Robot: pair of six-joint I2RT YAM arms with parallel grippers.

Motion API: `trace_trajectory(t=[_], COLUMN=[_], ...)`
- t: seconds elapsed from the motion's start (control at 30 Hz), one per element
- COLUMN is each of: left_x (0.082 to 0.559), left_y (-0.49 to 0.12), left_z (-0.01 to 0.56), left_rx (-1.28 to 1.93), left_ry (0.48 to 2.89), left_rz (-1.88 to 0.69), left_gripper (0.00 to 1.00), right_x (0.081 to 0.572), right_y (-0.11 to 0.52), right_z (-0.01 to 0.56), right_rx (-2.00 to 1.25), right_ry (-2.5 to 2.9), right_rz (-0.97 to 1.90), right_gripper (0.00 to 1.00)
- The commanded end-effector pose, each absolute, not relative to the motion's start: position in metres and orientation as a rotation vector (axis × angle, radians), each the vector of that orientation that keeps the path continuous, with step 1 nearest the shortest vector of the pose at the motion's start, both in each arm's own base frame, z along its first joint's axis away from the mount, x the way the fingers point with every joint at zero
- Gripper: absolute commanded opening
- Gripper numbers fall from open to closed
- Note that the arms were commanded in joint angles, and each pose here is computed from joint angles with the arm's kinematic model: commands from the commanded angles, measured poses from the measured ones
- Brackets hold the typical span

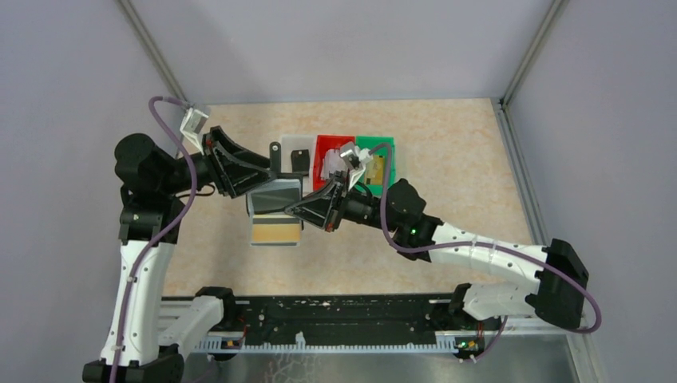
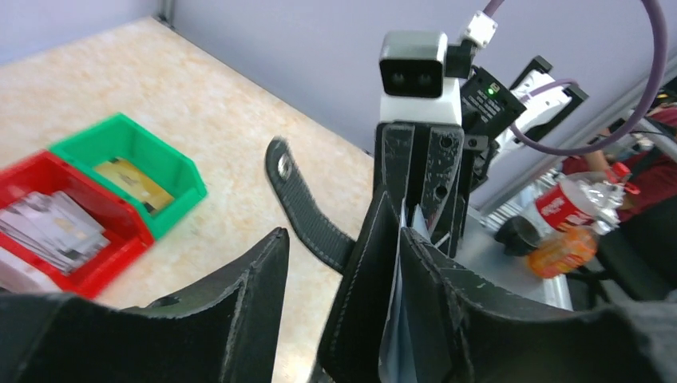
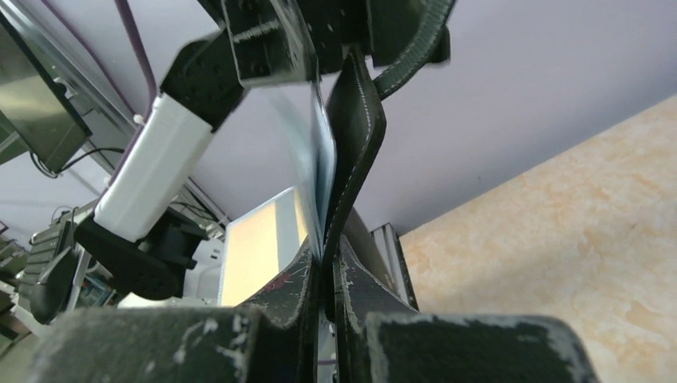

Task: Take the credit cards out of the card holder
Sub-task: Remove the credit card from the card holder.

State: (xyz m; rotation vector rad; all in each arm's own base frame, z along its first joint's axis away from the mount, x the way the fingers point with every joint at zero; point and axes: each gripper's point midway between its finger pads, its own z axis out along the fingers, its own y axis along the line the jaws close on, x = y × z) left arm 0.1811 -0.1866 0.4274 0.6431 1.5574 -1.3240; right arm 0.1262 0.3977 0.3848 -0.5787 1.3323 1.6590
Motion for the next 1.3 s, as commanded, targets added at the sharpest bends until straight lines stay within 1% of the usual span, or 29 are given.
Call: trace_trajectory(t=[0.0, 0.1, 0.23, 0.3, 0.33, 0.37, 0.5, 0.57, 0.63, 0.73, 0.8, 0.83, 0.87, 0.97, 1.0, 1.1, 1.27], left_x=[0.187, 0.179, 0.148, 0.142, 0.14, 0.141, 0.146, 0.146, 0.149, 0.148, 0.148, 0.15, 0.151, 0.152, 0.151, 0.149, 0.143], left_y=[-0.182, -0.186, -0.191, -0.19, -0.19, -0.189, -0.185, -0.182, -0.178, -0.175, -0.173, -0.172, -0.171, -0.171, -0.171, -0.173, -0.179], left_z=[0.44, 0.438, 0.429, 0.424, 0.421, 0.414, 0.399, 0.398, 0.398, 0.393, 0.385, 0.38, 0.375, 0.365, 0.362, 0.361, 0.371], left_rx=[0.701, 0.736, 0.861, 0.898, 0.918, 0.927, 0.978, 1.017, 1.033, 1.07, 1.1, 1.099, 1.097, 1.075, 1.064, 1.046, 0.998], left_ry=[1.488, 1.493, 1.485, 1.458, 1.438, 1.439, 1.424, 1.39, 1.364, 1.34, 1.349, 1.371, 1.396, 1.462, 1.475, 1.478, 1.496], left_rz=[-1.186, -1.256, -1.412, -1.415, -1.392, -1.364, -1.206, -1.11, -1.016, -0.937, -0.914, -0.911, -0.912, -0.948, -0.964, -0.999, -1.129], left_gripper=[0.6, 0.59, 0.59, 0.54, 0.51, 0.51, 0.54, 0.53, 0.49, 0.35, 0.33, 0.36, 0.44, 0.8, 0.88, 0.93, 0.93], right_x=[0.12, 0.12, 0.122, 0.121, 0.119, 0.118, 0.115, 0.114, 0.112, 0.112, 0.11, 0.11, 0.109, 0.107, 0.107, 0.103, 0.101], right_y=[0.373, 0.373, 0.373, 0.373, 0.373, 0.373, 0.374, 0.374, 0.373, 0.374, 0.376, 0.376, 0.377, 0.376, 0.375, 0.371, 0.37], right_z=[0.417, 0.411, 0.408, 0.411, 0.413, 0.415, 0.418, 0.417, 0.419, 0.419, 0.42, 0.421, 0.42, 0.423, 0.423, 0.428, 0.428], right_rx=[-0.55, -0.558, -0.563, -0.571, -0.582, -0.594, -0.616, -0.628, -0.636, -0.651, -0.672, -0.683, -0.696, -0.732, -0.739, -0.763, -0.795], right_ry=[1.231, 1.26, 1.279, 1.275, 1.272, 1.269, 1.28, 1.276, 1.27, 1.27, 1.269, 1.268, 1.269, 1.262, 1.257, 1.227, 1.232], right_rz=[1.689, 1.676, 1.669, 1.672, 1.675, 1.678, 1.679, 1.68, 1.682, 1.676, 1.675, 1.673, 1.668, 1.641, 1.633, 1.627, 1.607], right_gripper=[0.0, 0.0, 0.0, 0.0, 0.0, 0.0, 0.0, 0.0, 0.0, 0.0, 0.0, 0.0, 0.0, 0.0, 0.0, 0.0, 0.0])
